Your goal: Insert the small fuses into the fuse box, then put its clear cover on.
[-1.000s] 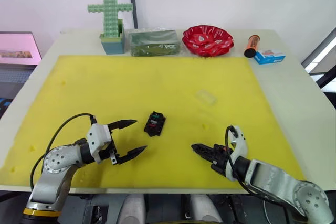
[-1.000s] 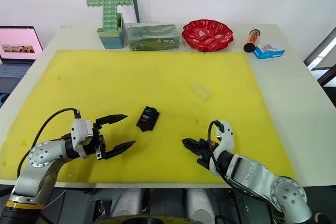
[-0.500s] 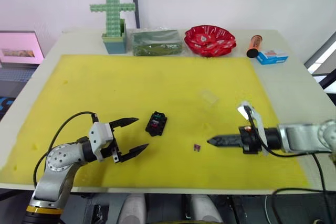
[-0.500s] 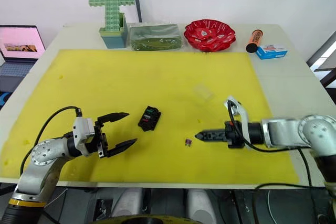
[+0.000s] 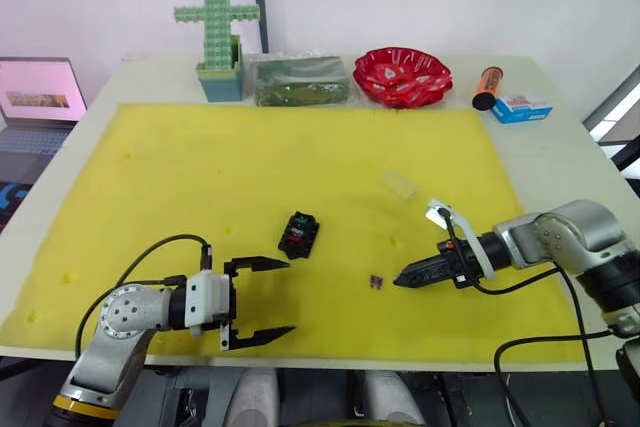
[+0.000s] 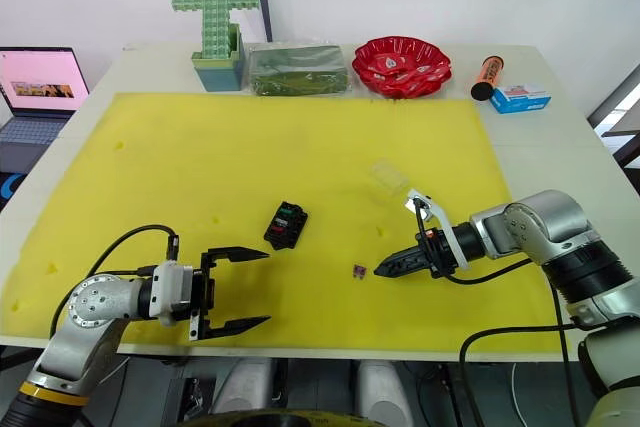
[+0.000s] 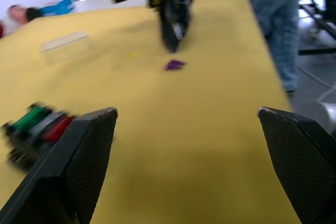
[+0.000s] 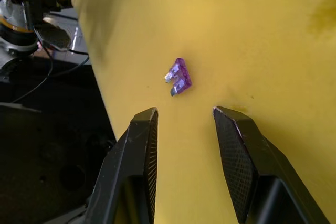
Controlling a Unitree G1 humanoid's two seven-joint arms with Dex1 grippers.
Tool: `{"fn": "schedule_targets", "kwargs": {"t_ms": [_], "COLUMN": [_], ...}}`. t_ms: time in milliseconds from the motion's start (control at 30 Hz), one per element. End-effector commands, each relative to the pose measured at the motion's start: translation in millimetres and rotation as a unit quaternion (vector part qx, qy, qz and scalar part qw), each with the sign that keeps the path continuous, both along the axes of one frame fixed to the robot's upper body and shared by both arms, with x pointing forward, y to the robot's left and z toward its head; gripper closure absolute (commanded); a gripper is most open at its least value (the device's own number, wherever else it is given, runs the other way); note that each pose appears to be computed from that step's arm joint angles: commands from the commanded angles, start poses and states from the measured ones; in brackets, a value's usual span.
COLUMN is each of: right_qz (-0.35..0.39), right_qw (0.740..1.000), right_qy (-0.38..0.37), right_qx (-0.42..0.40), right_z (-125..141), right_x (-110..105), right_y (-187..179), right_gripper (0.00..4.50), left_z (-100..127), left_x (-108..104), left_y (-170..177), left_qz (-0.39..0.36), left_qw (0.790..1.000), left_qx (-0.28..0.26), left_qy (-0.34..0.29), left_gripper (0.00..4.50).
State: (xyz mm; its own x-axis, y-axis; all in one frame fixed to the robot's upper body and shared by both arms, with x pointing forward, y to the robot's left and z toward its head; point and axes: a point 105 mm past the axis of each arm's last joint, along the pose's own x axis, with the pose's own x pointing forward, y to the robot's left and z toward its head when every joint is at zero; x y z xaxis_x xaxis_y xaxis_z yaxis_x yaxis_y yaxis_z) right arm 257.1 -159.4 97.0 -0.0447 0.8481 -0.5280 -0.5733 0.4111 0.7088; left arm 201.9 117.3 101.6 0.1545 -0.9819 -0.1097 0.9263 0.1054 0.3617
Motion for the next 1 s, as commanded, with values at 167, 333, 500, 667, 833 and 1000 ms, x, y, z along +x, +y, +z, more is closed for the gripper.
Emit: {"fn": "schedule_targets", "kwargs": {"t_ms": [167,333,500,667,833,1000], "right_qz": [-0.006,-0.021,-0.014,0.0,0.008,0.002], "right_qw": [1.0,0.999,0.999,0.999,0.999,0.998], "right_qy": [0.008,0.028,0.031,0.033,0.038,0.044], "right_qx": [0.018,0.038,0.039,0.032,0.037,0.048], "right_z": [2.3,3.4,2.6,-0.9,-1.1,0.8], "right_x": [6.7,13.6,16.2,11.7,8.3,9.5], "right_y": [4.4,11.2,18.9,18.3,18.2,21.3], "right_gripper": [2.77,2.77,2.77,2.77,2.77,2.77], "left_z": [8.8,11.3,12.6,12.6,10.7,8.1], "left_x": [6.8,8.2,6.1,6.6,4.7,6.1], "left_y": [-3.2,-3.5,-5.6,-4.9,-3.8,-1.1], "left_qz": [0.001,0.006,0.001,0.004,0.004,0.011], "left_qw": [1.0,1.0,1.0,1.0,1.0,1.0], "left_qx": [-0.007,-0.009,-0.009,-0.008,-0.005,-0.007], "left_qy": [-0.025,-0.024,-0.023,-0.023,-0.021,-0.018], "left_gripper": [0.0,0.0,0.0,0.0,0.0,0.0]}}
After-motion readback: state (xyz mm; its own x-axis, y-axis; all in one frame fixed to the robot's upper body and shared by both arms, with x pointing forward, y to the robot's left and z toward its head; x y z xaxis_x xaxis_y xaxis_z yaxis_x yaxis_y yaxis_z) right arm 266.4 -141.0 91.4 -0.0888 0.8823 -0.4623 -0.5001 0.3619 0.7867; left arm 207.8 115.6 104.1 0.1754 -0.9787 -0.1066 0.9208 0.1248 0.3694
